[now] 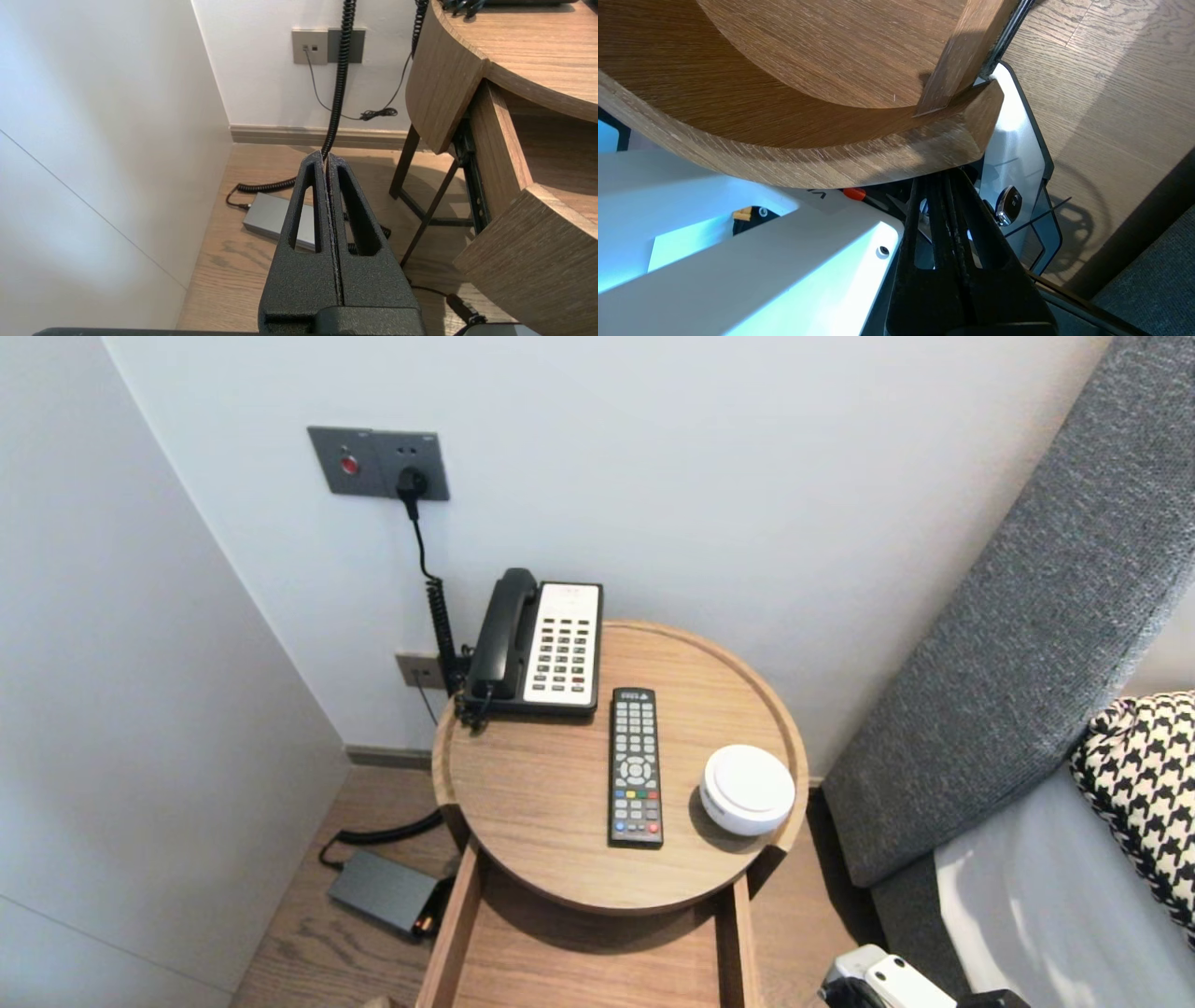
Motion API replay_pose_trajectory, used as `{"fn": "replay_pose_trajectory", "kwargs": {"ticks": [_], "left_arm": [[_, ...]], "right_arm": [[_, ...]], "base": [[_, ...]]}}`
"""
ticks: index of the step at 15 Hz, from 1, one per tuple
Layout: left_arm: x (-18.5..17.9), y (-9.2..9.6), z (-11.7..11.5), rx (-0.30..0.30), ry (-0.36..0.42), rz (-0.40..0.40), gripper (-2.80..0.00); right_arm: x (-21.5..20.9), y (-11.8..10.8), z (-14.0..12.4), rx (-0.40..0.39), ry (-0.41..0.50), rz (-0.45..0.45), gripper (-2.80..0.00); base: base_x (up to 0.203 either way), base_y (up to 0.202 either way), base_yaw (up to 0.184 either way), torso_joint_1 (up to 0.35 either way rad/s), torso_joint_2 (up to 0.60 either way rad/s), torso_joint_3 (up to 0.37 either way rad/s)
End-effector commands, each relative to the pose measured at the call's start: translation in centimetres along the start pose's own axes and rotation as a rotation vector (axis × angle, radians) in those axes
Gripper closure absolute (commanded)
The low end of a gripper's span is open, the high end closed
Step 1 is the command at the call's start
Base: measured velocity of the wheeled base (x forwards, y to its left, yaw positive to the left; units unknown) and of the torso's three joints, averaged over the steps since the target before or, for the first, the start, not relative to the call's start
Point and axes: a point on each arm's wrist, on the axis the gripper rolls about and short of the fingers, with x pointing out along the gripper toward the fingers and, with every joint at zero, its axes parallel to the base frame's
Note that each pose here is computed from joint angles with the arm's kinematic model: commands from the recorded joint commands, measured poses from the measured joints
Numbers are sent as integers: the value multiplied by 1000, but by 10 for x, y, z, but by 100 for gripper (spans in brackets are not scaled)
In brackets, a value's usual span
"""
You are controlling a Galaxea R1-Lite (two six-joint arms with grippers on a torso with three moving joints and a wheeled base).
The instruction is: Close the nightstand drawer
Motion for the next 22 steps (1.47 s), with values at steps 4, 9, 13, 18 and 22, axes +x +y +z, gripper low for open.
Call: {"fn": "replay_pose_trajectory", "kwargs": {"ticks": [4, 9, 13, 18, 22], "left_arm": [[1, 0, -3, 1, 12, 0, 0], [1, 0, -3, 1, 12, 0, 0], [1, 0, -3, 1, 12, 0, 0], [1, 0, -3, 1, 12, 0, 0], [1, 0, -3, 1, 12, 0, 0]], "right_arm": [[5, -5, 9, 41, -40, -16, 0], [8, -11, 25, 86, -110, -25, 0], [11, -16, 36, 91, -136, -52, 0], [12, -23, 52, 137, -180, -79, 0], [15, -24, 61, 166, -198, -90, 0]], "base": [[0, 0, 0, 0, 0, 0], [0, 0, 0, 0, 0, 0], [0, 0, 0, 0, 0, 0], [0, 0, 0, 0, 0, 0], [0, 0, 0, 0, 0, 0]]}}
